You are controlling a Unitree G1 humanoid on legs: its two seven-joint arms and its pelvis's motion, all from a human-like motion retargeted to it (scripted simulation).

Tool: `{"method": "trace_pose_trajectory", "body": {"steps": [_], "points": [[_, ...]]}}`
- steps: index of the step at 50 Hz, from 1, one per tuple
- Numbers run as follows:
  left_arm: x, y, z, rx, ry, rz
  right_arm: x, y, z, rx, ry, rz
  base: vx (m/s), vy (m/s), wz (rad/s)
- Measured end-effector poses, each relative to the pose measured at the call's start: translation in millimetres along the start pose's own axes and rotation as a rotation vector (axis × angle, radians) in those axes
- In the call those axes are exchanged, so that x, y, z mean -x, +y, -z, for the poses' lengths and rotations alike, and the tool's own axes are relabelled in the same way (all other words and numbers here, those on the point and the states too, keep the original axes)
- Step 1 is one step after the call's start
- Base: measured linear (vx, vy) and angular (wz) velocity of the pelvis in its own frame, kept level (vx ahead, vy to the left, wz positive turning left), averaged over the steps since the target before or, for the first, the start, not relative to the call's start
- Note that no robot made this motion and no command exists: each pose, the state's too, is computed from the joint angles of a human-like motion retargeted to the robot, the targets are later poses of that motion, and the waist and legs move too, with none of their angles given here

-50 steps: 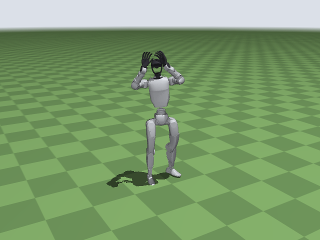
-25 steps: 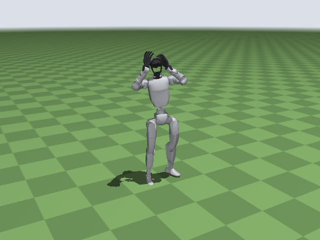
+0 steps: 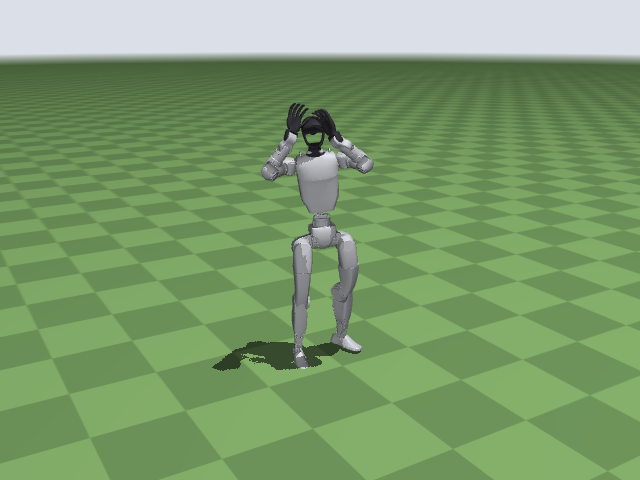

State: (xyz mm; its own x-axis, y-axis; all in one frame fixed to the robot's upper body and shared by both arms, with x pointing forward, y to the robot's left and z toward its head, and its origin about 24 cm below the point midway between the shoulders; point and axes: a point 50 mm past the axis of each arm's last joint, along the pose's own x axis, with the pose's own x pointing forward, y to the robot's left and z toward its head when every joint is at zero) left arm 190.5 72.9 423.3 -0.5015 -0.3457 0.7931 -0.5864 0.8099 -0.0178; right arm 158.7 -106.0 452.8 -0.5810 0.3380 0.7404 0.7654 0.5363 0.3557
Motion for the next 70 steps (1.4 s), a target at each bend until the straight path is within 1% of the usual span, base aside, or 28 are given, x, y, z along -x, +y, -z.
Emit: {"method": "trace_pose_trajectory", "body": {"steps": [3,5,8,11,14,16,18,20,23,25,28,31,33,35,38,40,43,45,48,51,54,56,58,60,62,64,66,70], "points": [[-29,-33,38,-0.060,0.120,0.024,-31,49,21,0.113,0.045,-0.066,0.01,-0.07,-0.26],[-40,-49,63,-0.005,0.305,0.035,-35,75,35,0.126,0.123,-0.178,0.00,0.00,0.00],[-50,-63,88,0.065,0.534,-0.004,-31,92,50,0.138,0.170,-0.299,0.00,0.00,0.00],[-55,-67,81,0.085,0.516,-0.036,-23,80,52,0.138,0.117,-0.263,0.00,0.00,0.00],[-46,-59,47,0.172,0.353,-0.074,-4,46,44,0.128,0.043,-0.173,0.00,0.00,0.00],[-22,-39,22,0.206,0.242,-0.094,15,19,32,0.089,0.019,-0.143,0.00,0.00,0.00],[8,-11,1,0.197,0.155,-0.093,32,-4,18,-0.001,0.027,-0.132,0.00,0.00,0.00],[31,10,-14,0.182,0.115,-0.066,41,-16,4,-0.102,0.043,-0.129,0.00,0.00,0.00],[42,21,-13,0.143,0.115,0.004,42,-13,-5,-0.148,0.029,-0.164,0.00,0.00,0.00],[35,19,7,0.059,0.137,0.045,31,1,-2,-0.094,-0.004,-0.192,-0.01,-0.01,0.09],[12,-3,54,-0.106,0.206,0.053,-1,47,12,0.070,-0.043,-0.192,-0.03,-0.02,0.33],[3,-29,94,-0.075,0.428,0.058,-14,94,31,0.165,0.063,-0.271,-0.04,0.00,0.41],[-5,-42,111,-0.040,0.548,0.059,-21,111,46,0.219,0.130,-0.339,-0.04,0.03,0.44],[-3,-49,115,-0.033,0.597,0.075,-18,118,53,0.230,0.155,-0.398,-0.04,0.04,0.46],[-5,-50,102,-0.004,0.531,0.036,-14,110,49,0.182,0.122,-0.380,-0.04,0.06,0.58],[6,-39,81,0.034,0.446,0.000,2,93,33,0.100,0.065,-0.340,-0.02,0.09,0.69],[19,-1,48,-0.024,0.252,-0.014,25,48,5,-0.011,-0.078,-0.316,-0.02,0.12,0.72],[40,32,32,-0.075,0.200,0.020,48,18,-15,-0.144,-0.101,-0.368,-0.01,0.11,0.66],[62,61,17,-0.129,0.178,0.096,65,-7,-29,-0.274,-0.082,-0.391,-0.01,0.06,0.43],[63,68,28,-0.220,0.177,0.172,56,-6,-19,-0.184,-0.094,-0.350,-0.01,0.00,0.14],[49,53,68,-0.301,0.242,0.176,30,29,5,0.030,-0.113,-0.315,0.00,0.00,0.00],[42,39,98,-0.284,0.366,0.150,13,61,22,0.147,-0.091,-0.316,0.00,0.00,0.00],[40,29,126,-0.218,0.544,0.112,2,90,35,0.211,-0.015,-0.350,-0.03,0.00,0.26],[47,21,146,-0.178,0.691,0.111,1,109,47,0.247,0.074,-0.416,-0.03,0.04,0.38],[56,16,154,-0.181,0.750,0.145,1,119,51,0.247,0.133,-0.448,-0.02,0.06,0.46],[60,12,149,-0.166,0.729,0.154,1,118,47,0.218,0.135,-0.431,0.00,0.09,0.53],[65,9,129,-0.093,0.671,0.120,6,107,33,0.144,0.094,-0.387,0.01,0.11,0.56],[76,27,65,0.096,0.519,0.042,25,60,-11,-0.029,-0.087,-0.339,0.01,0.08,0.36]]}}
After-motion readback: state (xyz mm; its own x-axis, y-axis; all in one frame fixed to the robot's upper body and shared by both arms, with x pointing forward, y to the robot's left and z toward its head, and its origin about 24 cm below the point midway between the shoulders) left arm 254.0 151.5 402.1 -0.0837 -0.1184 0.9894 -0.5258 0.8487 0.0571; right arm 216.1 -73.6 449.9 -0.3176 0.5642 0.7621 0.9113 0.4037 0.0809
